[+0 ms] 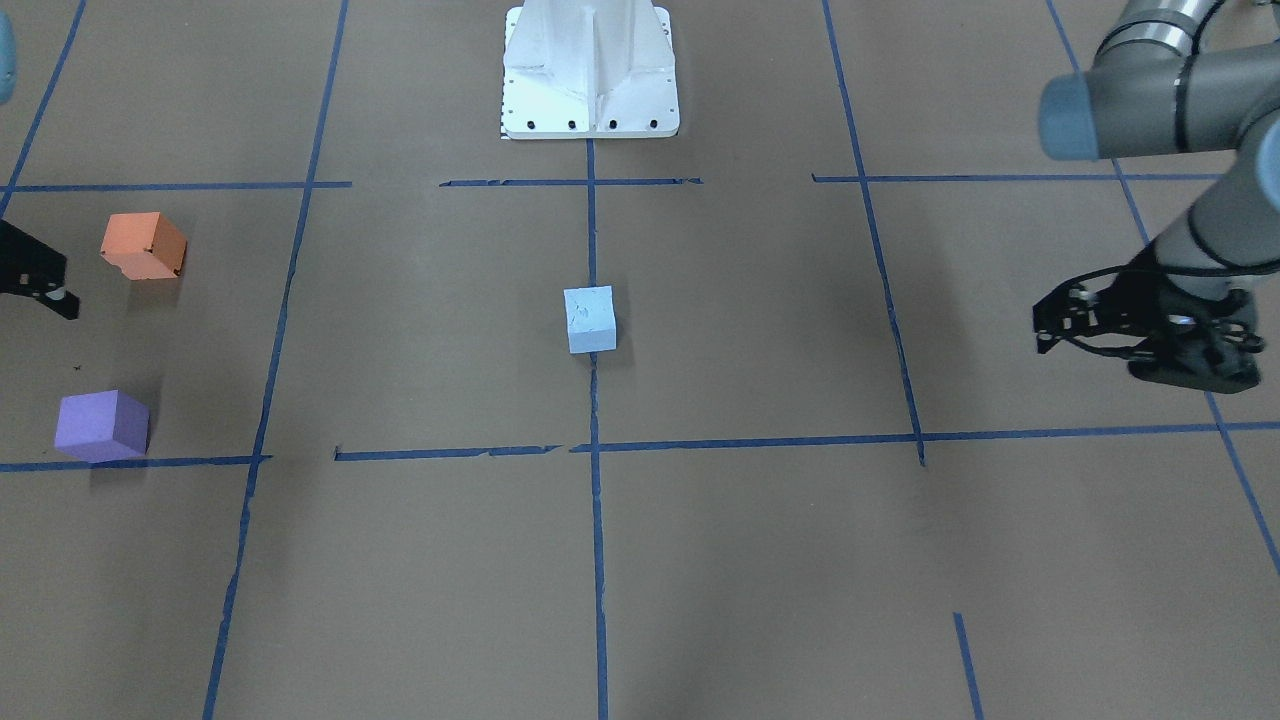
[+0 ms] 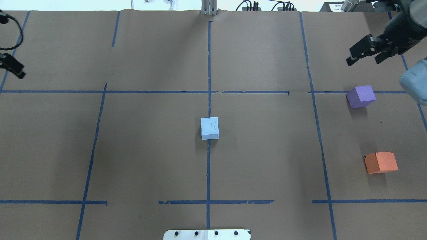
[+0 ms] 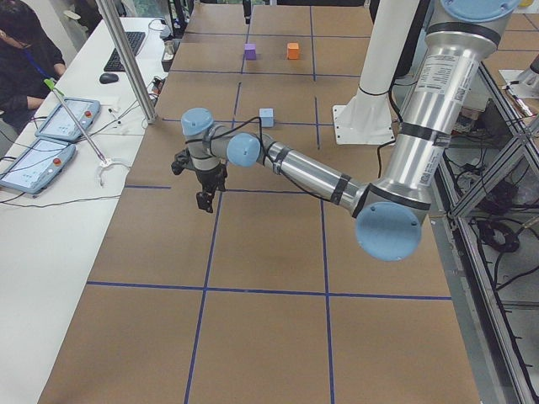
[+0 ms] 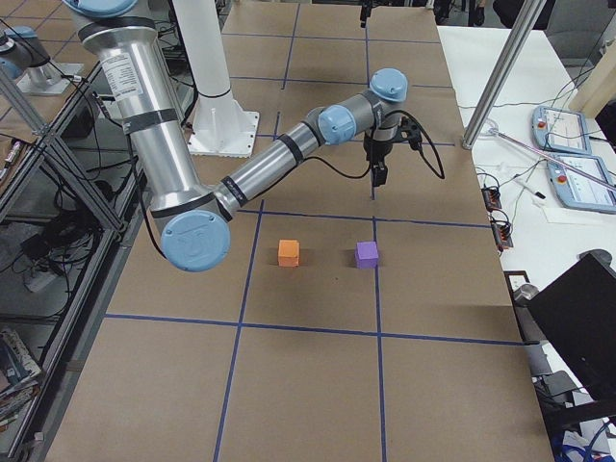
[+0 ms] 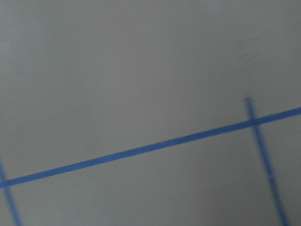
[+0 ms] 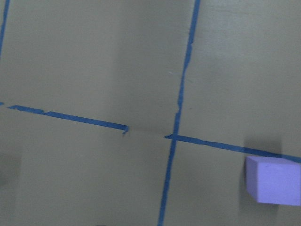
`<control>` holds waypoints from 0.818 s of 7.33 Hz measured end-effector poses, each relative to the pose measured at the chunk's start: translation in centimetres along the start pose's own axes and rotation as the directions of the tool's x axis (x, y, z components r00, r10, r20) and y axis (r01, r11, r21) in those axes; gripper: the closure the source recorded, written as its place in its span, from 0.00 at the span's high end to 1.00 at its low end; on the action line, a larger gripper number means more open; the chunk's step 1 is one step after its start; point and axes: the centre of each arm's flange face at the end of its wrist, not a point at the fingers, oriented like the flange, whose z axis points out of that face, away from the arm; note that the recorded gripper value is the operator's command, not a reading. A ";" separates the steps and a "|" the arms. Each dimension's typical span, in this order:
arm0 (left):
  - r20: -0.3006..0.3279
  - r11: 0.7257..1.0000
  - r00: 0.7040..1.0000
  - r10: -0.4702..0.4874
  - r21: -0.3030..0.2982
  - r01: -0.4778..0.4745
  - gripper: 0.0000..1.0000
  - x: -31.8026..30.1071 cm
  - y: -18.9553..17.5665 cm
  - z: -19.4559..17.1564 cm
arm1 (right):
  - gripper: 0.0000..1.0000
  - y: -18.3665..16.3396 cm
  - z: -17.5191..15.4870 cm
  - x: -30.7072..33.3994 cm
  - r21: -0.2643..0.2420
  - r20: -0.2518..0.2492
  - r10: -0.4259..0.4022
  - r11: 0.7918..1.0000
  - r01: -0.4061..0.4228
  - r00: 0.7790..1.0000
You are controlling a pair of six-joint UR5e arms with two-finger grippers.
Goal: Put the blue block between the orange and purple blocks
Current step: 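Move the right gripper over the light blue cube while the left arm withdraws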
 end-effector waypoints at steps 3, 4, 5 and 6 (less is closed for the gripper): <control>-0.060 0.995 0.993 -0.099 -0.039 0.097 1.00 -12.5 11.9 1.7 | 1.00 1.7 4.4 -14.8 -0.009 0.007 0.054 0.999 -0.054 0.999; -0.094 0.992 0.988 -0.125 -0.045 0.121 1.00 -13.2 13.6 2.1 | 1.00 3.2 6.7 -20.2 -0.002 -0.005 0.071 0.997 -0.071 0.997; -0.111 0.990 0.984 -0.136 -0.047 0.131 1.00 -13.4 14.4 2.3 | 1.00 4.4 8.9 -25.0 0.002 -0.015 0.087 0.996 -0.087 0.996; -0.117 0.990 0.983 -0.140 -0.047 0.135 1.00 -13.4 14.6 2.3 | 1.00 5.0 11.1 -29.3 0.007 -0.032 0.103 0.995 -0.103 0.994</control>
